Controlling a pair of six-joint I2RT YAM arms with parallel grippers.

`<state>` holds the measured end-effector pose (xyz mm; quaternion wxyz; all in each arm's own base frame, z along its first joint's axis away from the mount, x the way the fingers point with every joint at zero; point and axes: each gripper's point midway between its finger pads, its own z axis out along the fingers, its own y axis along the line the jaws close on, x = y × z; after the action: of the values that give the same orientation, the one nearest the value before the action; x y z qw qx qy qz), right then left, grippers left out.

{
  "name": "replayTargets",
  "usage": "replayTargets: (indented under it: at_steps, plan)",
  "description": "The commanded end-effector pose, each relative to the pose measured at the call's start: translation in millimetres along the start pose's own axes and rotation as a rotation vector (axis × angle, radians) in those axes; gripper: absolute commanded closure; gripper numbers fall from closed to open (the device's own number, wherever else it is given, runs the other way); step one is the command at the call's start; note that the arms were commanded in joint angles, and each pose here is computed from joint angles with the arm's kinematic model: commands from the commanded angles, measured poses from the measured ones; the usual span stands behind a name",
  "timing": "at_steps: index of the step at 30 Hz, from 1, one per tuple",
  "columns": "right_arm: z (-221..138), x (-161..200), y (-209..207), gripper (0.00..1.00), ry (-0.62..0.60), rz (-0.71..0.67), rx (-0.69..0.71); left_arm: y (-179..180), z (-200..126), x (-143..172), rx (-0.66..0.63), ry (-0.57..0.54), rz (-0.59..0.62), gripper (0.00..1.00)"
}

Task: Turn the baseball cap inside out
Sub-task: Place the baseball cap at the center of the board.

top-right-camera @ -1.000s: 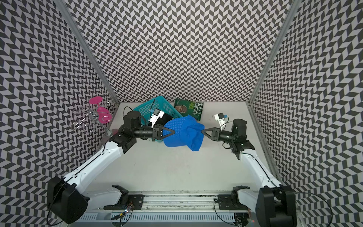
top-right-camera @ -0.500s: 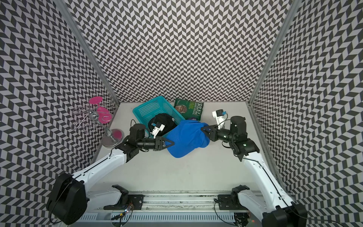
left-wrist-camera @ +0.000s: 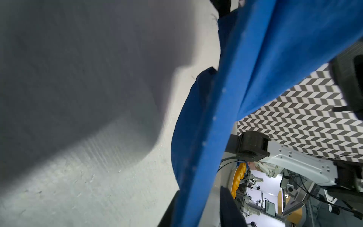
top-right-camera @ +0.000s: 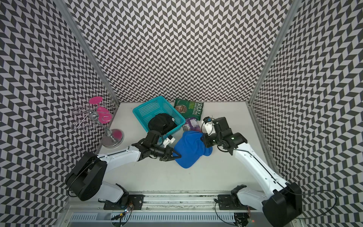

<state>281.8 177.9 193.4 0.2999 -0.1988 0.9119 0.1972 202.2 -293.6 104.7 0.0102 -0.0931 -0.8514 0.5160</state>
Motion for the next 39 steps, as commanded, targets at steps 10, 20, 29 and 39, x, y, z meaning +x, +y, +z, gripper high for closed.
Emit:
replayTargets:
  at_steps: [10, 20, 29, 39]
  plan:
    - [30.3, 1.2, -22.3, 0.8, 0.16, -0.217, 0.236, 24.5, -8.5, 6.7, -0.216, 0.034, 0.094, 0.0]
    - [55.7, -7.7, -12.7, 0.78, 0.205, -0.375, 0.271, 5.8, -2.6, -31.4, -0.172, -0.061, 0.296, 0.02]
    - [56.8, -33.7, -15.0, 0.78, 0.123, -0.409, 0.329, 14.8, 29.1, -43.7, -0.092, 0.053, 0.353, 0.06]
    - [62.6, -53.8, -23.3, 0.66, 0.001, -0.301, 0.323, -14.9, 48.5, -7.3, 0.162, 0.209, 0.365, 0.11]
